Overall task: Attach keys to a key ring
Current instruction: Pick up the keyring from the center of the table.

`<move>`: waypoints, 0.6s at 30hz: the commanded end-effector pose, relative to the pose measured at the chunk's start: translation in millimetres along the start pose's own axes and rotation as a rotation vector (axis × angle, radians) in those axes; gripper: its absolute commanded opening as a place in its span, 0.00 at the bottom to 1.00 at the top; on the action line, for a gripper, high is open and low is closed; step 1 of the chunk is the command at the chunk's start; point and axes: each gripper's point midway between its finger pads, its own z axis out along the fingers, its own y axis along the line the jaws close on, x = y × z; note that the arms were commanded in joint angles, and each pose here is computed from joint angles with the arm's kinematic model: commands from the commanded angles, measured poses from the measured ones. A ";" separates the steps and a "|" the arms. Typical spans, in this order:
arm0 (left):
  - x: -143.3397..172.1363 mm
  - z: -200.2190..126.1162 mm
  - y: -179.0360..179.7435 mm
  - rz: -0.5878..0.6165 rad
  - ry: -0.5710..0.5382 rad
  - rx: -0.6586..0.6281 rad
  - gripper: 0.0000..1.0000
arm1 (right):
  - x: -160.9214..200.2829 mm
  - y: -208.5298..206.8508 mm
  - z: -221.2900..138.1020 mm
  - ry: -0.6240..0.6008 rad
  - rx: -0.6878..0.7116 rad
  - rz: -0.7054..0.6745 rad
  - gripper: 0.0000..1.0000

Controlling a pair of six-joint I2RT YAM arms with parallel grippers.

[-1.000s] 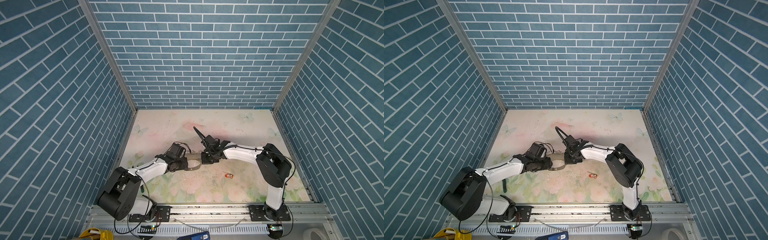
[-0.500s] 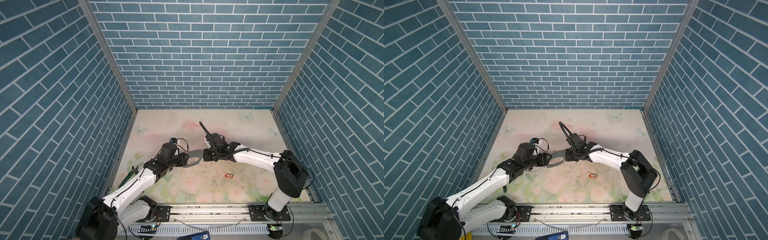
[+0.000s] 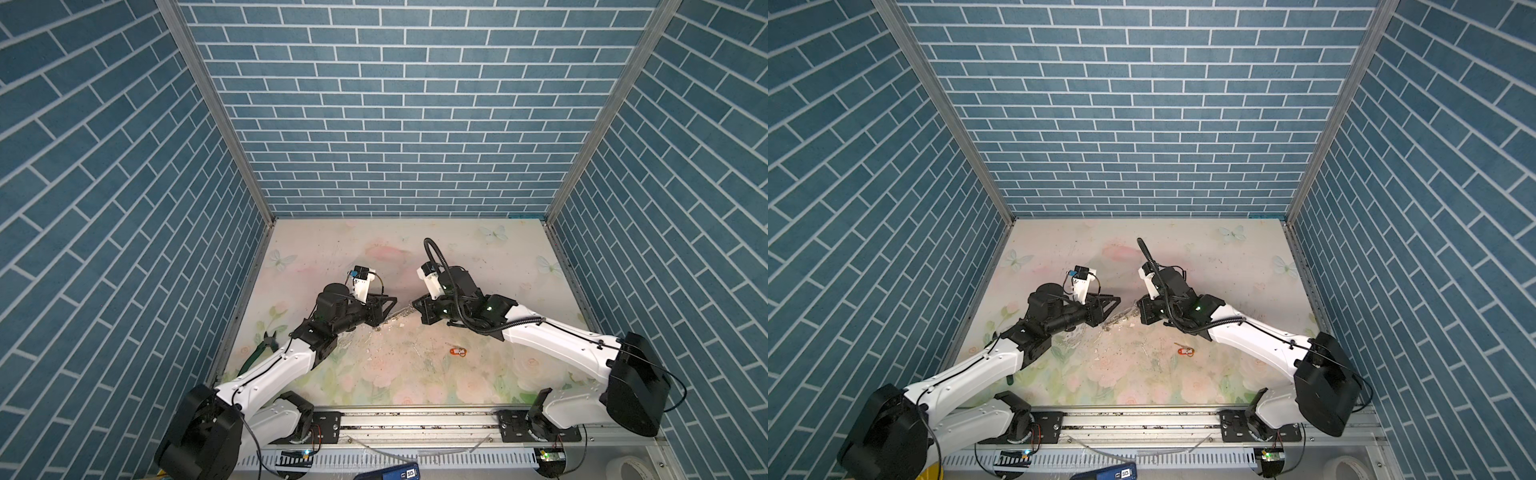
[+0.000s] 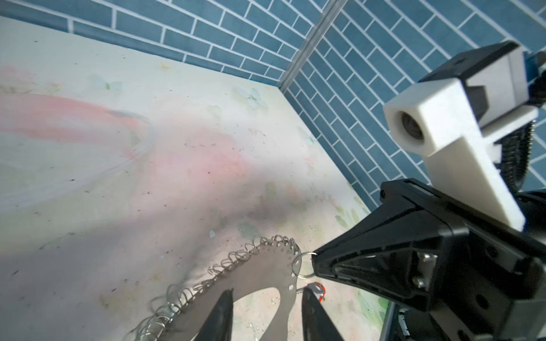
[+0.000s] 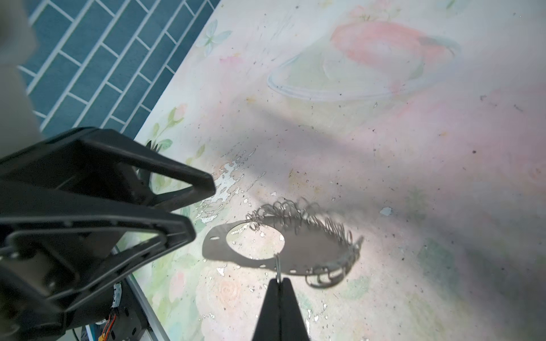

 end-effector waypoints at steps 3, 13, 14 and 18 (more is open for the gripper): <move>-30.9 -6.4 -35.5 0.130 -0.163 0.185 0.38 | -0.5 11.1 -22.3 -0.080 -0.065 -0.146 0.00; -33.9 -5.6 -44.7 0.169 -0.215 0.264 0.38 | 3.1 21.6 -59.4 -0.141 -0.114 -0.292 0.00; -34.3 -3.9 -44.5 0.173 -0.210 0.262 0.38 | 4.8 23.4 -60.7 -0.133 -0.124 -0.299 0.00; -32.3 0.3 -50.7 0.175 -0.192 0.312 0.38 | 5.2 28.4 -65.8 -0.131 -0.148 -0.312 0.00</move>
